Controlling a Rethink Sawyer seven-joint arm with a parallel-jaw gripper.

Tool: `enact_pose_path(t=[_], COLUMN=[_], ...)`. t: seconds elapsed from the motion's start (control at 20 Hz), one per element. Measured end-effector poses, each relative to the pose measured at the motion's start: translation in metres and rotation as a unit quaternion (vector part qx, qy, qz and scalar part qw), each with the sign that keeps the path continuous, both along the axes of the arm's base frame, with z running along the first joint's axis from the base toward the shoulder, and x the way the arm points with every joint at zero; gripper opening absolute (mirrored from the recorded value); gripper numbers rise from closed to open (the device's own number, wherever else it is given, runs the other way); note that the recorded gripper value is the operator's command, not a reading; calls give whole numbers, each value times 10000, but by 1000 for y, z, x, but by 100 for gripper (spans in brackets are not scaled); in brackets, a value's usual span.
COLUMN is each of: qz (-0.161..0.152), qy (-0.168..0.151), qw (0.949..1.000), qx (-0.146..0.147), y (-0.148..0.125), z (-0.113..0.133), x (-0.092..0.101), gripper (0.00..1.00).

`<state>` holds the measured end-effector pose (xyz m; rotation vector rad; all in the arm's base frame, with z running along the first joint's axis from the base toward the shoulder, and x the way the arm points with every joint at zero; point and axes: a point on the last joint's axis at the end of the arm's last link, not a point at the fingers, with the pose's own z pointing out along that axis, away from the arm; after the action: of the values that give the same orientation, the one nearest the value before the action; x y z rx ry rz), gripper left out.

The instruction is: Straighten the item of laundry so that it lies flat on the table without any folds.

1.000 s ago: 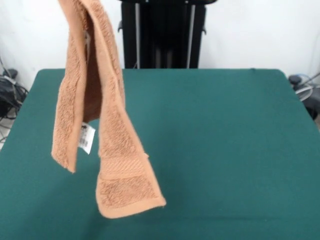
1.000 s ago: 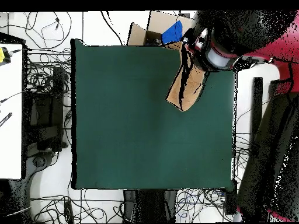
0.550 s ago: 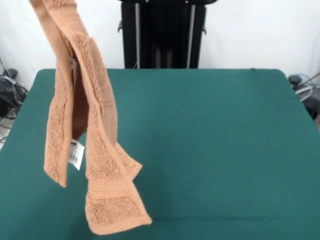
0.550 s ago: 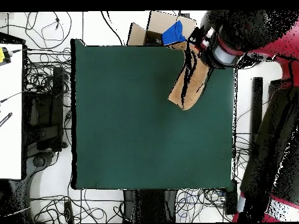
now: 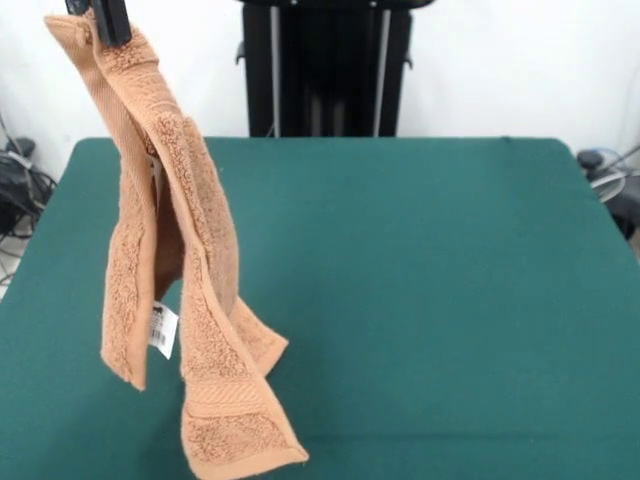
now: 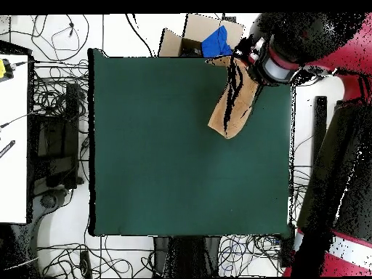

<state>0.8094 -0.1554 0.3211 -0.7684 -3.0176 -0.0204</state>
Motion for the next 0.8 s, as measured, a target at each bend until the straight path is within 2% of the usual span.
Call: enact_pose_path(t=[0.8], qz=[-124], qy=[-70], qw=[9999], qx=[-37], y=[-21], z=[11], x=[-4], gripper=[0])
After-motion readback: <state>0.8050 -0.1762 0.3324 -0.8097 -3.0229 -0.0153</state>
